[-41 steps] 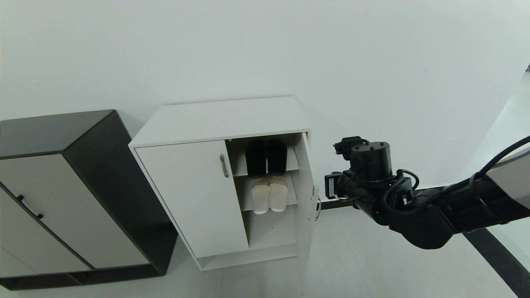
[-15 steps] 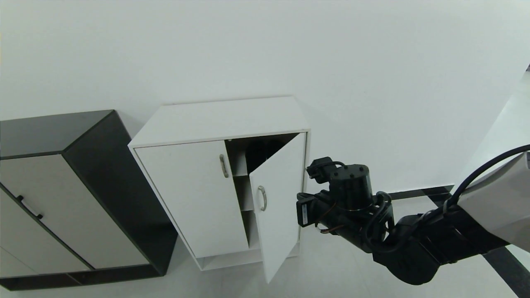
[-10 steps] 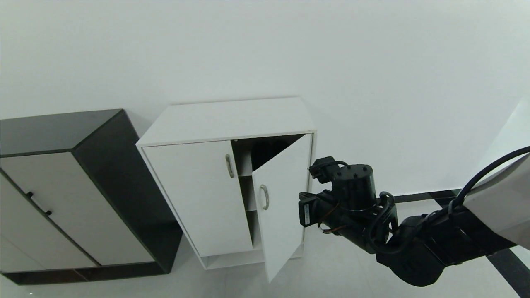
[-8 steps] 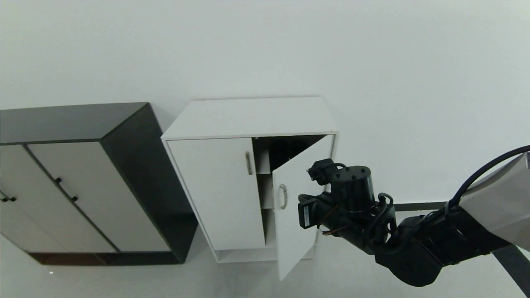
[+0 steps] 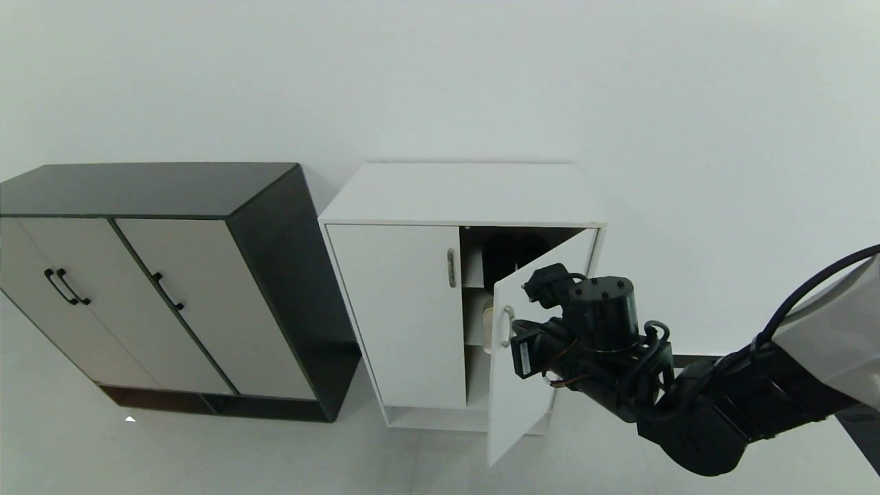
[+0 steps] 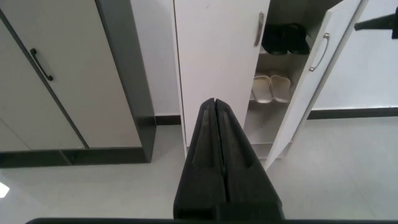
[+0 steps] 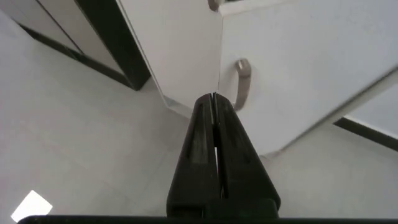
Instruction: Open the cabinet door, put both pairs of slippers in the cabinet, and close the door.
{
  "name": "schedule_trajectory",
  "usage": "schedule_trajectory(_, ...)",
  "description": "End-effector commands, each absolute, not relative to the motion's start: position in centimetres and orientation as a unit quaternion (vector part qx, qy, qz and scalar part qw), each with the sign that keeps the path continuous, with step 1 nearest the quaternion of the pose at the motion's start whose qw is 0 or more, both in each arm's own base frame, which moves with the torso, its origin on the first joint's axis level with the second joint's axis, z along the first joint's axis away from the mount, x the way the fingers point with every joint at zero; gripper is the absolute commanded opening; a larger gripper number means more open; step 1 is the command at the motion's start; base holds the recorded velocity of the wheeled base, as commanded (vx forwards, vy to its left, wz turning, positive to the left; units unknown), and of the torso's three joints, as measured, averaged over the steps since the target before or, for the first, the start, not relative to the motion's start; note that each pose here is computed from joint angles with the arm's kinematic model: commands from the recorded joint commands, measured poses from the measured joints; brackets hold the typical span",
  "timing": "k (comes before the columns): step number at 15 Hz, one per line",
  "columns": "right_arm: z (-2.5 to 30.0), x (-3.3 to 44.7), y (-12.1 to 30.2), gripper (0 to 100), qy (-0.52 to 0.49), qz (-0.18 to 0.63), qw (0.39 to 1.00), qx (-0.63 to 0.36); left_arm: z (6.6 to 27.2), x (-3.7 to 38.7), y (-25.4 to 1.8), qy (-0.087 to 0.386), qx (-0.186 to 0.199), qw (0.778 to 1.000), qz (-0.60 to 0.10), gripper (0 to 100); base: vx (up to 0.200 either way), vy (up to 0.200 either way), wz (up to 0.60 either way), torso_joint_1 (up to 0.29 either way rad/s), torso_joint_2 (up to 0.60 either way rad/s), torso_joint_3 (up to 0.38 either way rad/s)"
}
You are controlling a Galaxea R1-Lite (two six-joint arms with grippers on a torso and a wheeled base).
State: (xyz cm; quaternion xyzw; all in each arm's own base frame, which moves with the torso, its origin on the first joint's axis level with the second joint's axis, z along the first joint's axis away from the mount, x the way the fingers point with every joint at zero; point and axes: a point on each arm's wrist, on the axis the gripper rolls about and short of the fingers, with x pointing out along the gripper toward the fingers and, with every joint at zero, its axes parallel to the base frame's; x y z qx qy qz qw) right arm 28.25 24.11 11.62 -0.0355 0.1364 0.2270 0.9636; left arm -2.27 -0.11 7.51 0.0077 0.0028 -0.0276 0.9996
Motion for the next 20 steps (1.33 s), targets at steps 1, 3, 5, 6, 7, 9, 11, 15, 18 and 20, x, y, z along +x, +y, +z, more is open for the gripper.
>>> schedule_trajectory(1,11.6,27.8,23.1,0,0.143,0.219,0.964,-0.043,7.5,-2.3,-0.1,0.003,0.008,1.0,-0.028,0,0.0,0.0,0.0,0.0,0.0,0.0)
schedule_trajectory(3,11.2,27.7,23.0,0,0.15,0.218,0.963,-0.047,7.5,-2.3,-0.1,0.003,0.008,1.0,-0.028,0,0.0,0.0,0.0,0.0,0.0,0.0)
schedule_trajectory(5,11.2,27.7,22.9,0,0.149,0.218,0.963,-0.046,7.5,-2.3,-0.1,0.003,0.008,1.0,-0.028,0,0.1,0.0,0.0,0.001,0.0,0.001)
schedule_trajectory(6,11.1,27.2,22.7,0,0.152,0.22,0.962,-0.047,7.5,-2.3,-0.1,0.003,0.008,1.0,-0.028,0,0.2,0.0,0.0,0.007,0.0,0.002)
schedule_trajectory(7,11.2,26.7,22.4,0,0.151,0.221,0.962,-0.047,7.5,-2.3,-0.1,0.003,0.008,1.0,-0.028,0,0.2,0.0,0.0,-0.012,-0.01,0.002)
schedule_trajectory(9,10.9,26.4,22.2,0,0.153,0.221,0.962,-0.049,7.5,-2.3,-0.1,0.003,0.008,1.0,-0.028,0,0.2,0.0,0.0,0.005,0.0,0.007)
schedule_trajectory(11,10.5,26.3,22.0,0,0.155,0.219,0.962,-0.047,7.5,-2.3,-0.1,0.003,0.008,1.0,-0.028,0,0.1,0.0,0.0,0.009,0.0,-0.001)
schedule_trajectory(15,10.1,26.5,22.1,0,0.158,0.218,0.962,-0.049,7.5,-2.3,-0.1,0.003,0.008,1.0,-0.027,0,0.0,0.0,0.0,0.0,0.0,0.0)
schedule_trajectory(18,9.8,27.6,22.0,0,0.145,0.209,0.966,-0.041,7.5,-2.3,-0.1,0.003,0.008,1.0,-0.028,0,0.0,0.0,0.0,0.0,0.0,0.0)
schedule_trajectory(20,9.3,29.2,22.1,0,0.144,0.2,0.968,-0.037,7.5,-2.3,-0.1,0.003,0.008,1.0,-0.027,0,0.0,0.0,0.0,0.0,0.0,0.0)
